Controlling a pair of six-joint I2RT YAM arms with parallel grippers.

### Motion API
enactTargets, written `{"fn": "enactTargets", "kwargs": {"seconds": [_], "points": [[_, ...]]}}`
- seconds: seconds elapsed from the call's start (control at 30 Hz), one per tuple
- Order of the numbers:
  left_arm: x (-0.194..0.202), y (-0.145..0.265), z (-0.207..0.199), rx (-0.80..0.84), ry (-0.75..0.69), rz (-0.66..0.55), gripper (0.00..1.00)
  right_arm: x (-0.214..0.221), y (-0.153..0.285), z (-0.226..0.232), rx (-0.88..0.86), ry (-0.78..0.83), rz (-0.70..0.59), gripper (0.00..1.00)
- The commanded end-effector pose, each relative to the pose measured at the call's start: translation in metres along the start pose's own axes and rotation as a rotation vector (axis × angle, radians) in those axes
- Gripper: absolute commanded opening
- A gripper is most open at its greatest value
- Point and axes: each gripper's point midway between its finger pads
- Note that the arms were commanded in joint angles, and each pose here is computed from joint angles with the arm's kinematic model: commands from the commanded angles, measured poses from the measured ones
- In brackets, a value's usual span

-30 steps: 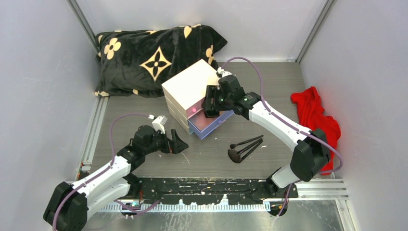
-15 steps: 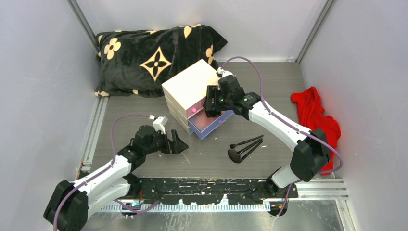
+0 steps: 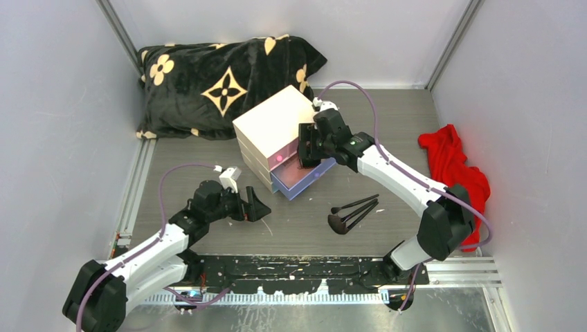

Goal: Organize the makeup
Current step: Place the makeup in the drawer, then move the storage box to the center of the board.

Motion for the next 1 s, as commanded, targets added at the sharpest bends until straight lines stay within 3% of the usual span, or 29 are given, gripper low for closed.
{"fn": "enactTargets", "kwargs": {"seconds": [0.0,0.07,0.13,0.7,0.97], "points": [[-0.009,0.003,-0.006,0.030,-0.024,-0.038,1.00,-0.005,-0.002,-0.007,0.053,0.037,-0.014,0.78],[-0.010,0.003,-0.007,0.031,-0.027,-0.042,1.00,-0.002,-0.003,-0.008,0.051,0.037,-0.007,0.80],[-0.009,0.003,-0.007,0.032,-0.027,-0.042,1.00,-0.003,-0.002,-0.008,0.051,0.034,-0.013,0.88],[-0.012,0.000,-0.007,0.027,-0.027,-0.033,1.00,-0.055,0.067,-0.030,0.165,0.081,-0.203,0.87],[-0.019,0.001,-0.004,-0.003,-0.036,-0.051,1.00,-0.015,0.099,-0.070,0.245,0.092,-0.202,0.90]]}}
Point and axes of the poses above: each gripper's point midway between its finger pads, its own y axis back along the fingers, its own z axis along the line the jaws close on, x = y × z, and after that the axes turned 2 degrees about -y, right-handed
